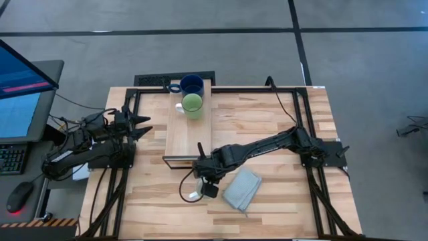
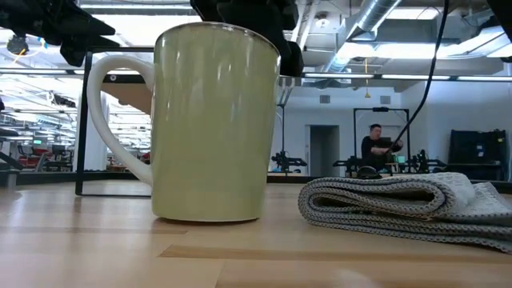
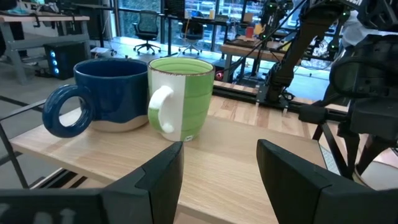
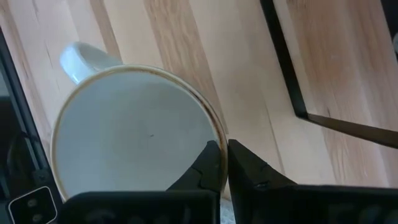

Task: Stack small to large cups/mugs on shelf
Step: Put the white yellow mug on the shelf

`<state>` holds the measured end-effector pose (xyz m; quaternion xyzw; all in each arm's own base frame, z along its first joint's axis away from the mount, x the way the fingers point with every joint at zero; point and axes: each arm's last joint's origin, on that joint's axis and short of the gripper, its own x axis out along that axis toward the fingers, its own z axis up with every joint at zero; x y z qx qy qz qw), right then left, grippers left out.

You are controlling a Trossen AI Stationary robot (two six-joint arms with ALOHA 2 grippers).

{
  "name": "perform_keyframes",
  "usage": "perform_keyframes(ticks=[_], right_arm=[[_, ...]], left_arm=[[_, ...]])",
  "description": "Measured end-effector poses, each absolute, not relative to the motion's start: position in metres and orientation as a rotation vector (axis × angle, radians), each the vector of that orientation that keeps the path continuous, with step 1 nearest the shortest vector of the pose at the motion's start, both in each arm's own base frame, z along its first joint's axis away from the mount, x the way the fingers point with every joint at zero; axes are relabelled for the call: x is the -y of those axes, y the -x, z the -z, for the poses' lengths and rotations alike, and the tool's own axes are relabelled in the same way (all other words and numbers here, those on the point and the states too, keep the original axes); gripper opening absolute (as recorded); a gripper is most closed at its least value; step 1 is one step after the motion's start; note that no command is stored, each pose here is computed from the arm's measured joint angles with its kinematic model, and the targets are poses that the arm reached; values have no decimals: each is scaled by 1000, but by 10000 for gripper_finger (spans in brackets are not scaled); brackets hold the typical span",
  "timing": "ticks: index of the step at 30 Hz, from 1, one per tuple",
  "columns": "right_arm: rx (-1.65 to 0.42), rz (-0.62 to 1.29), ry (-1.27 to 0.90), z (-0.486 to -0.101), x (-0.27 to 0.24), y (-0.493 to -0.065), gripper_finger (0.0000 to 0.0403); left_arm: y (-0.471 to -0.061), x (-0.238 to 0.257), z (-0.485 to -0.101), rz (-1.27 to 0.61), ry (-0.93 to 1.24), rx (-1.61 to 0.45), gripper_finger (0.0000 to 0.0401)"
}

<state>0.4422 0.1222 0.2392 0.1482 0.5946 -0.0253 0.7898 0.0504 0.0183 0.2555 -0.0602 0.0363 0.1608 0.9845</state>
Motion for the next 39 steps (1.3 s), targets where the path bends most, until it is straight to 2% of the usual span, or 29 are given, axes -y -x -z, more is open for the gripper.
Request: perform_keyframes(ticks=[21,25,34,39], right_arm=[[-1282,47,-313,-240,-122,-441,71],[-1281,46,-313,-241,-122,-441,105],[-1290,31,-333,-241,-123,-441,213],[-1324,19,-341,-241,-124,-438,243]], left_arm=[[-50,-18,-255,-323,121,-73,195],[-50,-18,-255,-323,121,-73,195],[-50,-18,-255,-323,121,-73,195],[-50,-18,-255,-323,121,-73,195]])
